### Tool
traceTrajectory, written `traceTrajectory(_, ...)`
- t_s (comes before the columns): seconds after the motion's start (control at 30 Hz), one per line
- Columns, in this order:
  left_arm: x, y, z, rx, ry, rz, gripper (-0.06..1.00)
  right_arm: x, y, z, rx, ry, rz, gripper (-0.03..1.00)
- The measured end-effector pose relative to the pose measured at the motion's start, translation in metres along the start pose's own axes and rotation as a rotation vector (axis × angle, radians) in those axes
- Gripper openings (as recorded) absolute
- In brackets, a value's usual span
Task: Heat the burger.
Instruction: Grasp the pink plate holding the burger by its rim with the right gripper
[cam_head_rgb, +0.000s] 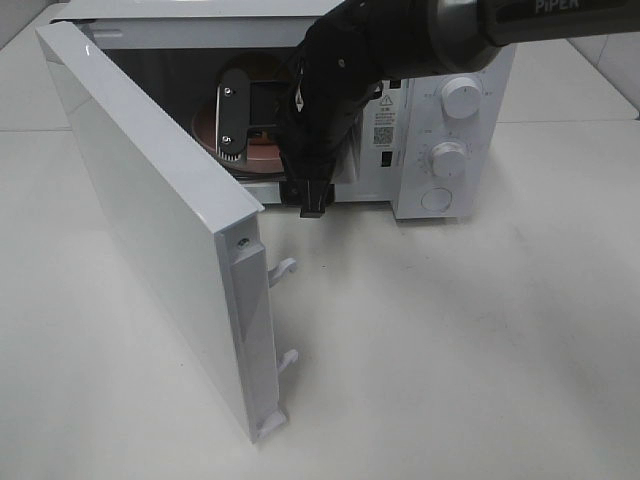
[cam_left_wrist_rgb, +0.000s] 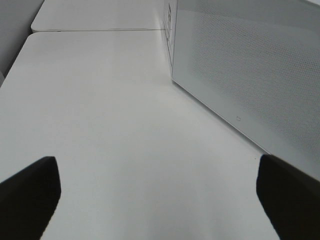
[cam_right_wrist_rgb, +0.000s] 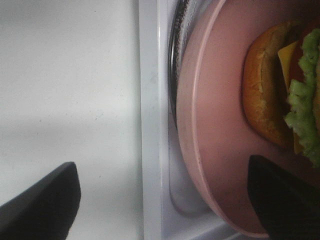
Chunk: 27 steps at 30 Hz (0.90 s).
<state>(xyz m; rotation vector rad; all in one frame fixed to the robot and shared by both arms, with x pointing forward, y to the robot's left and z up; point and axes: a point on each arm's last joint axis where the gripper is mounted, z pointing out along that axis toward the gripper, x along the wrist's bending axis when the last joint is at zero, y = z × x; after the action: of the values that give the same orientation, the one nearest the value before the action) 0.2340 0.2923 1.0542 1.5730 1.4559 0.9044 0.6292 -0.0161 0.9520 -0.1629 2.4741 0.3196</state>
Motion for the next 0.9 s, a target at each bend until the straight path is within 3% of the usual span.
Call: traceTrajectory(0.9,0.002,0.000,0.000,0.002,0.022,0.006,0.99,-0.023,-0.005,0.045,0.002,-0.052,0.052,0.82)
